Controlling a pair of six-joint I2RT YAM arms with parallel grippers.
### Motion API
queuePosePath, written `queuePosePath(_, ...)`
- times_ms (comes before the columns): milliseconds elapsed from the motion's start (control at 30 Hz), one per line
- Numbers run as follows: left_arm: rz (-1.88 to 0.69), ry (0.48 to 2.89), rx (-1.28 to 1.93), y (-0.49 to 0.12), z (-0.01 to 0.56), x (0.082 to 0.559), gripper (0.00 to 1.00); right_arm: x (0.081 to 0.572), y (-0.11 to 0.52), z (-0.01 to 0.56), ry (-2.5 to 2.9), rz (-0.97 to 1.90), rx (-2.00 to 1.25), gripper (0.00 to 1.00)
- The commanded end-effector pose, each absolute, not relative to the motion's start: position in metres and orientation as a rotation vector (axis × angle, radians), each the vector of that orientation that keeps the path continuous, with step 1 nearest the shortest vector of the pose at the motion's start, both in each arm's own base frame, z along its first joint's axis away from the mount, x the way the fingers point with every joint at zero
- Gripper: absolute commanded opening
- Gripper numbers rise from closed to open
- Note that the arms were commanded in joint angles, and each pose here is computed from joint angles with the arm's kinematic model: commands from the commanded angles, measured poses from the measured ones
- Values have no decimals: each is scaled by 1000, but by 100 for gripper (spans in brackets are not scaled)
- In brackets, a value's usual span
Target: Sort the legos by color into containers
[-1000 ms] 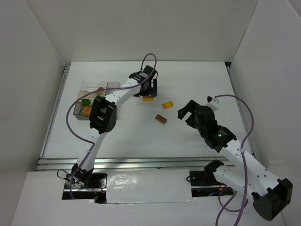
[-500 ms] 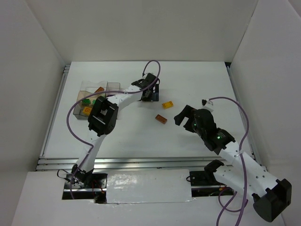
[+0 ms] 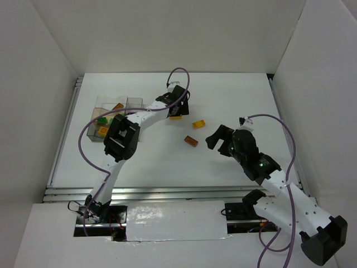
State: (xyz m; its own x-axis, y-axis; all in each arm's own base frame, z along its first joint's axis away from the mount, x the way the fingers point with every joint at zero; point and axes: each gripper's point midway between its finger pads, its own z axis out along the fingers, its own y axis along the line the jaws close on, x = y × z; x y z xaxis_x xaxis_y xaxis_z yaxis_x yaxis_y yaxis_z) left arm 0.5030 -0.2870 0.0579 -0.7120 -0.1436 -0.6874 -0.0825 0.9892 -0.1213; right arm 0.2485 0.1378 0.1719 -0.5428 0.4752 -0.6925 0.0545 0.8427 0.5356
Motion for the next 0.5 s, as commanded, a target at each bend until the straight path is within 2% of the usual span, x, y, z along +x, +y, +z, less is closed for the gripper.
queuePosePath(0,-93,2329,-196,-292,56,517,98,251,139,190,2028,612,355,100)
queuePosePath(100,-100,2347,-195,-294,49,515,90,250,139,193,2020,619,350,100)
queuePosePath(267,-62,2373,-170,-294,35,508,87,251,142,201,2007,635,335,100)
queuePosePath(333,-42,2385,-161,-292,32,505,74,251,142,201,2005,641,335,100)
queuePosePath(467,-3,2412,-138,-288,23,502,64,250,144,204,1996,659,326,100)
